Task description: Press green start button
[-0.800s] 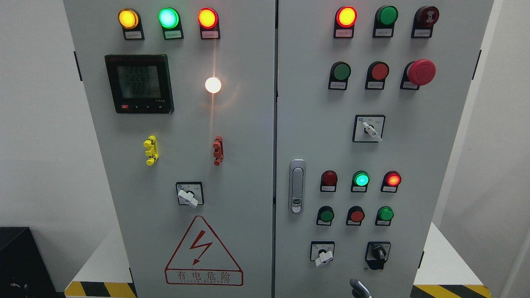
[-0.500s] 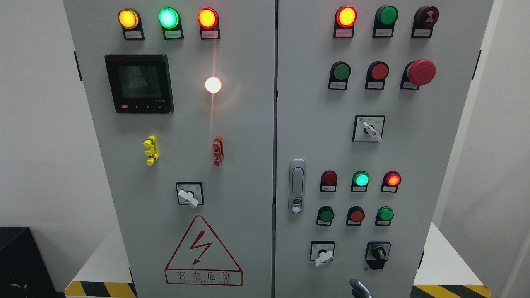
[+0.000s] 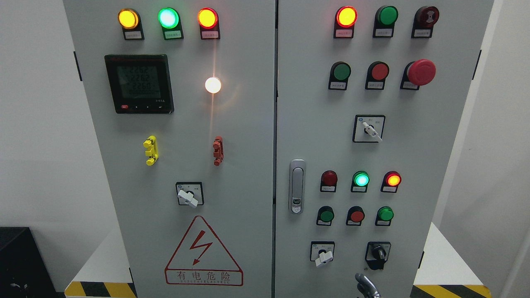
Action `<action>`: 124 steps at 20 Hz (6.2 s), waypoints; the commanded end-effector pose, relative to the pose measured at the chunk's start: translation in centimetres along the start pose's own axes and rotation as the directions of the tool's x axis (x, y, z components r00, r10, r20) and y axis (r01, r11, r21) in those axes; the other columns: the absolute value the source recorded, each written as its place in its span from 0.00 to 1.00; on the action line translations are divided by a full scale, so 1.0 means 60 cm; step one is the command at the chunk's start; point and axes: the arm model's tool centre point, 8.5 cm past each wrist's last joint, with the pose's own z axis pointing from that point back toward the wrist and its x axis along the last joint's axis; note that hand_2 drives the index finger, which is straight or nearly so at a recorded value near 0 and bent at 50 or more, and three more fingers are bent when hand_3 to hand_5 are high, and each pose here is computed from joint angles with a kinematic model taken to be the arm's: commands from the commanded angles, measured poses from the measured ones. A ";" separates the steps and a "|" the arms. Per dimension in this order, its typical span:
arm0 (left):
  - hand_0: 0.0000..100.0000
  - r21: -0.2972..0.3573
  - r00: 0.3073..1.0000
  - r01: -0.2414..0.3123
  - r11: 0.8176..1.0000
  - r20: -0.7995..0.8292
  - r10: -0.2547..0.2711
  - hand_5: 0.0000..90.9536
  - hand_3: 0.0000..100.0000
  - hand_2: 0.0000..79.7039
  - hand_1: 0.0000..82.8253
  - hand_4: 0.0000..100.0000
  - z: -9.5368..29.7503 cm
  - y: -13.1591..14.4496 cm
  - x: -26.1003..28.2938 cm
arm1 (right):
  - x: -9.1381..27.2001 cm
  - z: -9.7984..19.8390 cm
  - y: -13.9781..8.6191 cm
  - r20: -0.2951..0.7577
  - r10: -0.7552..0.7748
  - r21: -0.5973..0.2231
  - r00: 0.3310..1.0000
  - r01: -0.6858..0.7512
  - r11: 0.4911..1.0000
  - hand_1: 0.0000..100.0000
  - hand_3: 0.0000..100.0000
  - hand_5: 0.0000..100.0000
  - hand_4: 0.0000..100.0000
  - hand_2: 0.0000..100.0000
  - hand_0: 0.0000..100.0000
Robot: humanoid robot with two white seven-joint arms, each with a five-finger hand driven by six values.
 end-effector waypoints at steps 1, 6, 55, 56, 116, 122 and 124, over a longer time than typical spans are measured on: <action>0.12 -0.004 0.999 0.001 1.000 0.050 0.000 0.00 0.00 0.00 0.67 0.00 -0.001 -0.003 0.041 | 0.046 -0.015 -0.003 0.085 0.112 -0.017 0.990 -0.110 0.994 0.36 0.30 0.14 0.30 0.00 0.02; 0.12 -0.004 0.999 0.001 1.000 0.050 0.000 0.00 0.00 0.00 0.67 0.00 -0.001 -0.003 0.041 | 0.061 -0.021 0.001 0.129 0.351 -0.062 0.928 -0.345 0.936 0.37 0.53 0.47 0.52 0.00 0.12; 0.12 -0.004 0.999 0.001 1.000 0.050 0.000 0.00 0.00 0.00 0.67 0.00 -0.001 -0.003 0.041 | -0.008 -0.171 0.014 0.099 0.943 -0.160 0.319 -0.930 0.331 0.32 0.80 0.92 0.80 0.00 0.36; 0.12 -0.004 0.999 0.001 1.000 0.050 0.000 0.00 0.00 0.00 0.67 0.00 -0.001 -0.003 0.041 | -0.007 -0.173 0.014 0.099 0.943 -0.163 0.318 -0.930 0.330 0.32 0.80 0.92 0.80 0.00 0.36; 0.12 -0.004 0.999 0.001 1.000 0.050 0.000 0.00 0.00 0.00 0.67 0.00 -0.001 -0.003 0.041 | 0.062 -0.095 -0.007 0.143 0.662 -0.253 0.736 -0.619 0.743 0.29 0.54 0.61 0.55 0.00 0.47; 0.12 -0.004 0.999 0.001 1.000 0.050 0.000 0.00 0.00 0.00 0.67 0.00 -0.001 -0.003 0.041 | 0.076 -0.055 -0.003 0.183 0.353 -0.179 0.917 -0.322 0.930 0.23 0.24 0.31 0.23 0.00 0.00; 0.12 -0.004 0.999 0.001 1.000 0.050 0.000 0.00 0.00 0.00 0.67 0.00 -0.001 -0.003 0.041 | 0.081 -0.046 -0.003 0.189 0.314 -0.173 0.931 -0.283 0.943 0.20 0.20 0.24 0.19 0.00 0.00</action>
